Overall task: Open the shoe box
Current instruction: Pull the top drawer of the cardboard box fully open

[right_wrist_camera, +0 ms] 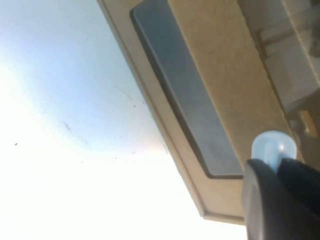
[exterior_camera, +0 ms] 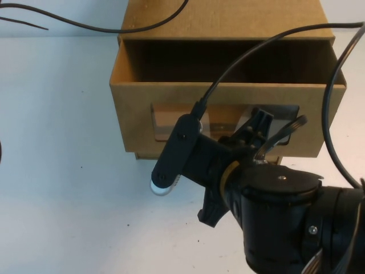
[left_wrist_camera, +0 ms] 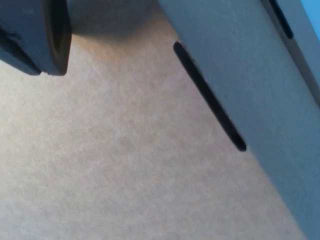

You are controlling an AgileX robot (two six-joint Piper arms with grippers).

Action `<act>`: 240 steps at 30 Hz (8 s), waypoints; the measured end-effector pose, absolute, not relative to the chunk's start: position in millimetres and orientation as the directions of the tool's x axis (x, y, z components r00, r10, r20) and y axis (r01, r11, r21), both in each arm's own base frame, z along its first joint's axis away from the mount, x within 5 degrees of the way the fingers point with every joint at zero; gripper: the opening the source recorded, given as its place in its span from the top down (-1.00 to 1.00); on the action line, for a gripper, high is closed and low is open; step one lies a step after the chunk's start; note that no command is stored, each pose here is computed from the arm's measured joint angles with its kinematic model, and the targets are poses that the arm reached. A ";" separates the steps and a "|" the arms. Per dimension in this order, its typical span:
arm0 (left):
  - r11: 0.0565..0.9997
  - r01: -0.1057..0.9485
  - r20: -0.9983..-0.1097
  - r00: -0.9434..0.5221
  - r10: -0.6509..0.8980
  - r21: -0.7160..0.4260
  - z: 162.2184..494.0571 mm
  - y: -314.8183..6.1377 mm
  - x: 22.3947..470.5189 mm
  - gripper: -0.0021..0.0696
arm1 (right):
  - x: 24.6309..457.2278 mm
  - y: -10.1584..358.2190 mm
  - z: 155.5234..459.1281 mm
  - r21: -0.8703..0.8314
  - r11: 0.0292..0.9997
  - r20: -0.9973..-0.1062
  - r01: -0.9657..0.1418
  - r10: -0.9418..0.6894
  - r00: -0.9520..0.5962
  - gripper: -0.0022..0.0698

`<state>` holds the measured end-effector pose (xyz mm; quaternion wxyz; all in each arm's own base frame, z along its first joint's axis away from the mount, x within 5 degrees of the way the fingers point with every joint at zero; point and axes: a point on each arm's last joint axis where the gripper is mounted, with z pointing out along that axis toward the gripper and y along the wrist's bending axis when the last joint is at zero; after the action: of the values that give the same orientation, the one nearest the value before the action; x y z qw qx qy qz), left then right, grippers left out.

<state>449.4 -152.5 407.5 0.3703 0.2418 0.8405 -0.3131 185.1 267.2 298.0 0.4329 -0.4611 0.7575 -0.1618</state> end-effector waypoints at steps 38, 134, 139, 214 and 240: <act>0.732 0.636 -0.780 -0.577 0.242 -0.244 404.1 -163.8 448.6 0.96 | 107.1 268.9 310.3 -0.624 0.445 -0.421 -0.642 -0.884 -0.204 0.90; 0.957 0.284 -0.994 -0.072 0.076 0.053 201.2 -16.1 51.7 0.96 | 74.7 2.4 287.9 0.045 0.994 -0.998 -0.104 0.041 -0.041 0.98; 0.957 0.285 -0.990 -0.117 0.084 0.047 186.0 -16.4 53.3 0.96 | 75.1 -0.8 286.4 0.040 0.997 -0.998 -0.068 0.037 -0.049 0.98; 0.994 0.052 -0.959 -0.262 0.107 0.097 173.7 -2.3 53.3 0.96 | 75.7 -11.5 271.4 0.030 0.998 -0.990 0.058 0.038 -0.138 0.98; 0.993 0.059 -0.945 -0.305 0.118 0.105 169.9 -2.3 52.1 0.96 | 75.8 -10.9 272.4 0.019 0.999 -0.992 0.050 0.026 -0.128 0.98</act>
<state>52.1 -2.3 169.9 0.5869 0.0547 0.8074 0.0252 75.8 -10.9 272.4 0.6600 0.0251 0.7508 -0.0092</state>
